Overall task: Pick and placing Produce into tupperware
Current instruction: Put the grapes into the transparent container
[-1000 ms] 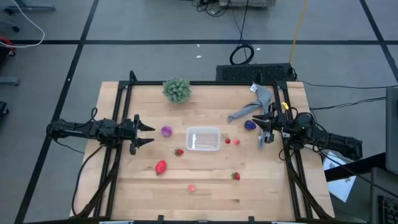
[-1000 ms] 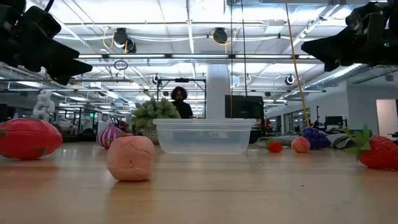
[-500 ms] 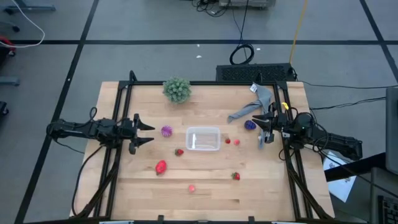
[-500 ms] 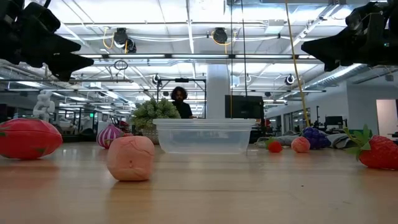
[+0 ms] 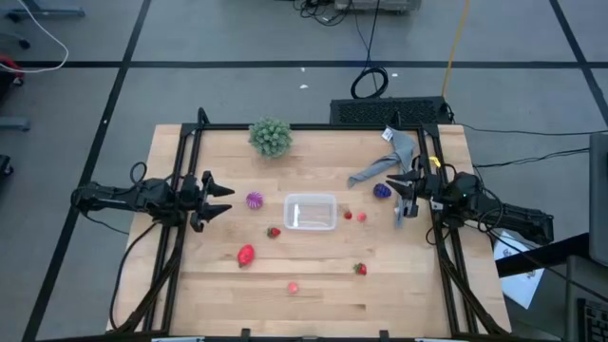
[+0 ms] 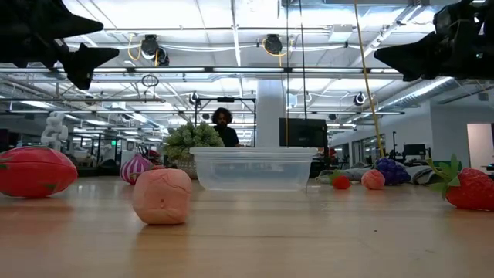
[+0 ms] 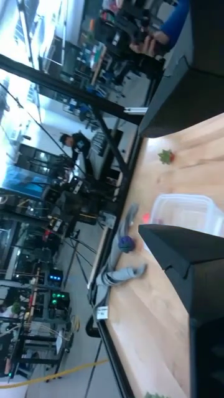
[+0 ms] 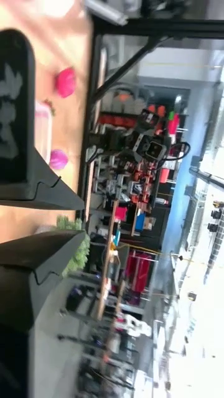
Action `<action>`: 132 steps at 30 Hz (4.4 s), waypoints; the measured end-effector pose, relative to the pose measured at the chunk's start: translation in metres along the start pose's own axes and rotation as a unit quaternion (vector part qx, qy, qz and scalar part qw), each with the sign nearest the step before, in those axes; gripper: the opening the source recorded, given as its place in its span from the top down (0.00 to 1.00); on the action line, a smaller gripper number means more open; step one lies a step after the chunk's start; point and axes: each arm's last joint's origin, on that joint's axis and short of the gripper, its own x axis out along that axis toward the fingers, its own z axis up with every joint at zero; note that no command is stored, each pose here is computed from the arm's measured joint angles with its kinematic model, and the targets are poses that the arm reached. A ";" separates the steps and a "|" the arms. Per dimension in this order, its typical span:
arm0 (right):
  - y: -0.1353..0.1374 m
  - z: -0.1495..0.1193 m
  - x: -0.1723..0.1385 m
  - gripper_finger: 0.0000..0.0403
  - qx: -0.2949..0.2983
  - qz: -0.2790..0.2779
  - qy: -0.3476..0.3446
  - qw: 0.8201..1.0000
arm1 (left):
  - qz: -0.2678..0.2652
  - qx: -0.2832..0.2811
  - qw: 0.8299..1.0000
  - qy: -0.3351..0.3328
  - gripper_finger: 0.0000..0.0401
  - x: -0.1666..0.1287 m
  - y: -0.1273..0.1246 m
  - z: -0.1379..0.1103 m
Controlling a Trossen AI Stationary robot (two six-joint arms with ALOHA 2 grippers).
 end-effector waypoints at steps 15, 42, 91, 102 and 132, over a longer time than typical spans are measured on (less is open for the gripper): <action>-0.001 0.007 0.000 0.87 0.080 0.001 -0.039 0.996 | -0.028 -0.065 0.997 -0.029 0.39 0.000 -0.003 0.007; -0.003 0.025 -0.003 0.87 0.097 -0.014 -0.130 0.987 | -0.001 0.036 0.997 -0.066 0.39 -0.001 -0.002 0.012; -0.036 0.145 0.126 0.87 0.012 -0.072 0.689 0.721 | 0.360 0.036 0.893 0.268 0.39 -0.008 -0.020 0.124; -0.033 0.125 0.126 0.87 0.020 -0.079 0.705 0.705 | 0.361 0.032 0.893 0.267 0.39 -0.008 -0.020 0.124; -0.017 0.025 0.114 0.31 0.051 -0.044 0.717 0.694 | 0.361 0.030 0.894 0.266 0.39 -0.008 -0.020 0.124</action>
